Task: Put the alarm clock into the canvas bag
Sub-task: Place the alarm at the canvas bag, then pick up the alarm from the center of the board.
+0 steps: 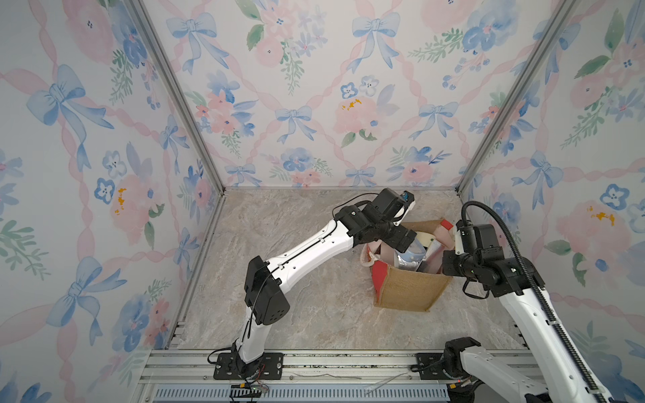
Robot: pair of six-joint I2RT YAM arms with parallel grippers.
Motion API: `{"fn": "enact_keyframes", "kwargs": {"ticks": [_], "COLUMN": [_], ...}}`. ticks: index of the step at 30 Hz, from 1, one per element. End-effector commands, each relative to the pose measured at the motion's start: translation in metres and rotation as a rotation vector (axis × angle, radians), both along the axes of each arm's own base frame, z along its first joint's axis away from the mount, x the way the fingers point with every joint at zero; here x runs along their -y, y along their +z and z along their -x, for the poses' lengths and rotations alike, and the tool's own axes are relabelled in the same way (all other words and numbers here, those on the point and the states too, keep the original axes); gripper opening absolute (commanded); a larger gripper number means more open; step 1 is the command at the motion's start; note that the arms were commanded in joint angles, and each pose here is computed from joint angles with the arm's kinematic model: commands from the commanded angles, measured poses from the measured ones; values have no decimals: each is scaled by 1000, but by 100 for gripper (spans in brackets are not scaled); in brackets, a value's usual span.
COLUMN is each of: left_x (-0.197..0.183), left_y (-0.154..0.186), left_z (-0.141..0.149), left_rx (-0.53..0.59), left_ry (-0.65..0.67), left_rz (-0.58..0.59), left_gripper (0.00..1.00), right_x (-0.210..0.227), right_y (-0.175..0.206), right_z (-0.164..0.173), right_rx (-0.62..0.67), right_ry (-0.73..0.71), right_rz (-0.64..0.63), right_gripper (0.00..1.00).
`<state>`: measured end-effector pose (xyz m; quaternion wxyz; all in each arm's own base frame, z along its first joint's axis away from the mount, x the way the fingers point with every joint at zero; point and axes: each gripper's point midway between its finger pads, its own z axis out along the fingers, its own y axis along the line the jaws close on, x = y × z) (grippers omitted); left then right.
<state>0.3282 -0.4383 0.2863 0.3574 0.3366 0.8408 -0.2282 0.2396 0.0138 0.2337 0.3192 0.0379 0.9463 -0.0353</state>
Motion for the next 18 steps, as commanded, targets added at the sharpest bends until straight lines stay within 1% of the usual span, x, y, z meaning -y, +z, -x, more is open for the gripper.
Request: {"fn": "enact_keyframes", "kwargs": {"ticks": [1,5,10,14,18], "left_x": [-33,-65,-96,-106,-106], "left_y": [25,13,-20,-54,-93], "left_z": [-29,-62,-99,-119,-134], "left_rx": [40,42,-26,-72,-148], "left_ry": [125,231,323,362,377], "left_rz": [35,-2,-28,-74,-91], "left_gripper": [98,98,98,98,98], "right_x": [-2,-2,-2,-2,-2], "right_y": [6,6,6,6,7], "right_z": [-1,0,-1,-1,-1], "right_rx": [30,33,31,31,31], "right_ry": [15,15,15,17,19], "right_rz": [4,3,3,1,3], "right_gripper": [6,6,6,6,6]}}
